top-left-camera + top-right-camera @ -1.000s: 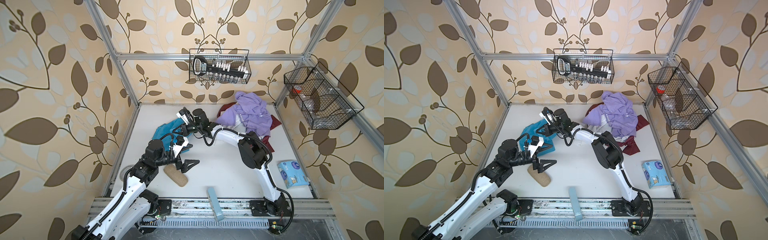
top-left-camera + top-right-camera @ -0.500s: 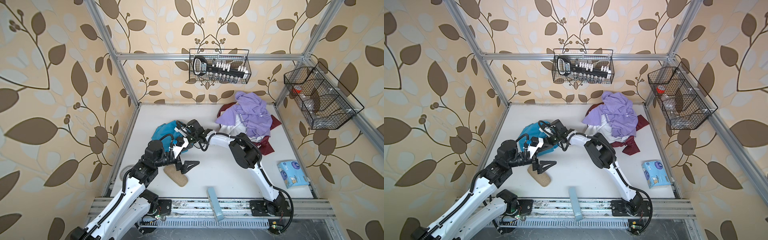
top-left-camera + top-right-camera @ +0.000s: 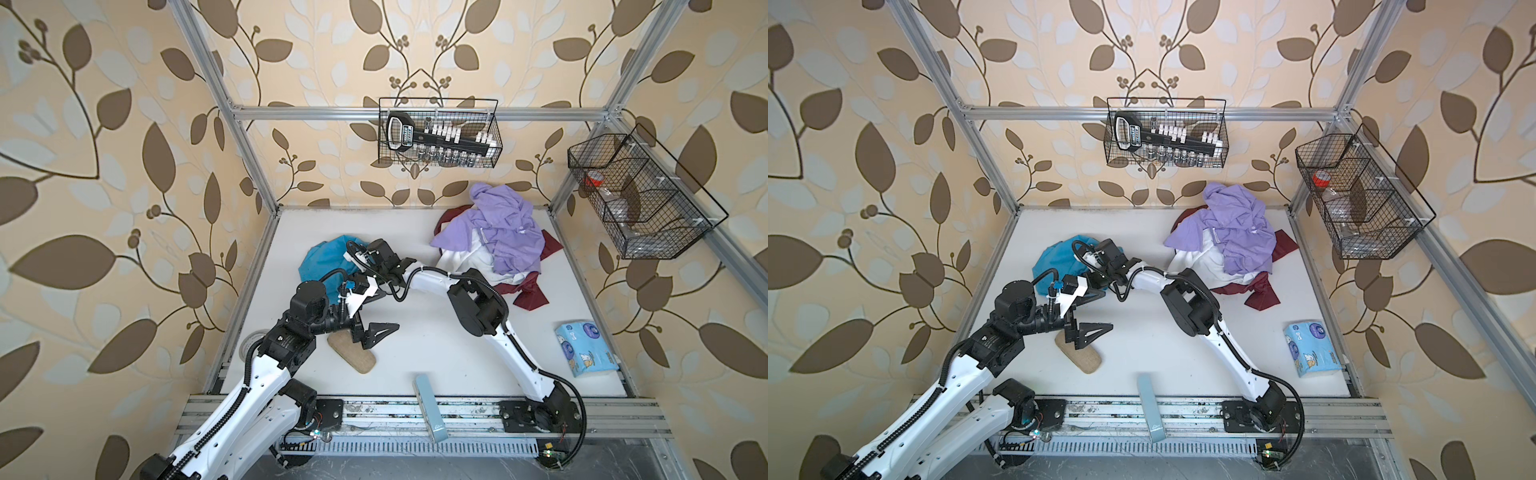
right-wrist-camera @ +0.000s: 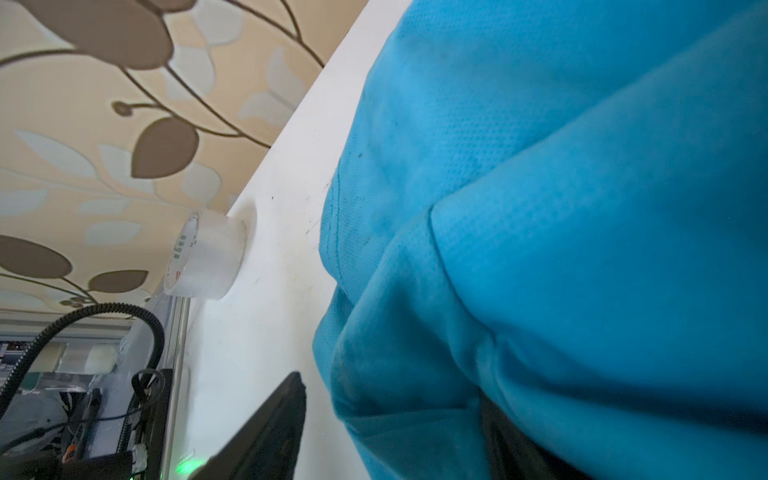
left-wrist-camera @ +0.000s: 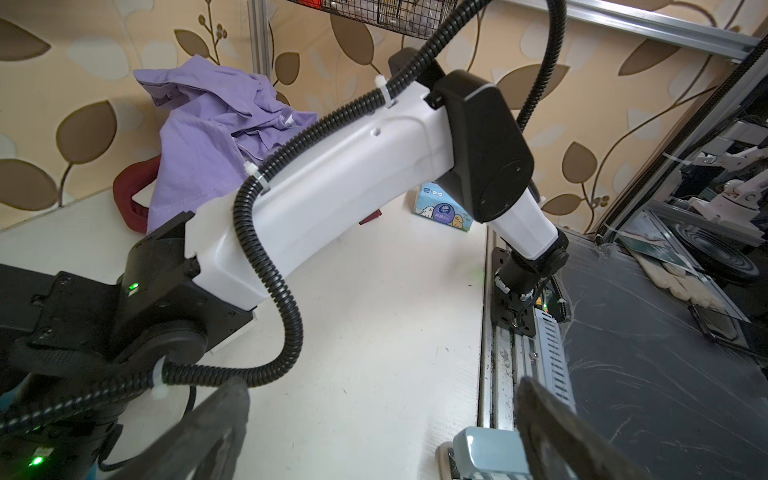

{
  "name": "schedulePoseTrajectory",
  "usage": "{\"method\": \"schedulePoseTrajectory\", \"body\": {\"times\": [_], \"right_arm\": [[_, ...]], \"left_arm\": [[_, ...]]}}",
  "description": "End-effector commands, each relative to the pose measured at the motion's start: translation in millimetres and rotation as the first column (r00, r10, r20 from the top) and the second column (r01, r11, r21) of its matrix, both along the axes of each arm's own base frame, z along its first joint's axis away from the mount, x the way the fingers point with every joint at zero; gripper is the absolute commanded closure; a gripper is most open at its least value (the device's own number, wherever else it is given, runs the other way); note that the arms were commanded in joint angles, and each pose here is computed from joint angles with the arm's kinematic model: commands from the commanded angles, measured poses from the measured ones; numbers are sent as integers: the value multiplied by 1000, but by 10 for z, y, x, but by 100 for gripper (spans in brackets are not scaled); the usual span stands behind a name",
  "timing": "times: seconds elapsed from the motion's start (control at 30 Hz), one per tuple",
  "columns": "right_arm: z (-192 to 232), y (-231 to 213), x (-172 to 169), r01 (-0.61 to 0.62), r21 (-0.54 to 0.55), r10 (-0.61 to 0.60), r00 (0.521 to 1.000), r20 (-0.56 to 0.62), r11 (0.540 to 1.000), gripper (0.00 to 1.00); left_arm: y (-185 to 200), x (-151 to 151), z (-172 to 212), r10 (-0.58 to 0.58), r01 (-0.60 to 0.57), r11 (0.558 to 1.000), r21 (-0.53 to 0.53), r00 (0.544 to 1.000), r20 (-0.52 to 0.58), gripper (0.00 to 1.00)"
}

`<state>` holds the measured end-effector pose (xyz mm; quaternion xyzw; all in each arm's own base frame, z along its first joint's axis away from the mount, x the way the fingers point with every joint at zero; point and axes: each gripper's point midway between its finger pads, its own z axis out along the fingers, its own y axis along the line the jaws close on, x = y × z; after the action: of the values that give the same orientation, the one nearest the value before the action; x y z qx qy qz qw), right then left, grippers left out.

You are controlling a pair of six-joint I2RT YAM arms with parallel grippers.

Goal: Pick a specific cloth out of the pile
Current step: 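Lower the turquoise shirt onto the table away from the pile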

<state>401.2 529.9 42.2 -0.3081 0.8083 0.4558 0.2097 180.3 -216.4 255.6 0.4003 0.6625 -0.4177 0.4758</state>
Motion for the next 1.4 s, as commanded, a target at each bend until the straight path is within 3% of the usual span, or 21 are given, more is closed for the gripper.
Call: {"method": "schedulePoseTrajectory", "body": {"times": [0.0,0.33,0.5,0.8,1.23,1.37], "right_arm": [[-368,35,58,55,-43,-58,996,-68,998,33],[-141,425,331,91,205,-75,994,-86,975,31],[-123,505,395,106,279,-82,992,-97,955,31],[10,498,295,78,302,-57,995,-77,950,27],[830,468,152,6,347,-11,1000,12,938,18],[1068,383,99,-8,330,-12,998,59,944,3]], "left_arm": [[-23,-81,99,-35,36,999,-17,998,49,1],[-35,-98,106,-45,47,999,-20,997,55,1],[-39,-98,103,-48,49,999,-18,997,55,1],[-37,-116,128,-52,53,998,-21,997,62,1],[-50,-157,135,-58,59,998,-15,996,72,1],[-52,-164,119,-55,56,998,-5,995,77,1]]}}
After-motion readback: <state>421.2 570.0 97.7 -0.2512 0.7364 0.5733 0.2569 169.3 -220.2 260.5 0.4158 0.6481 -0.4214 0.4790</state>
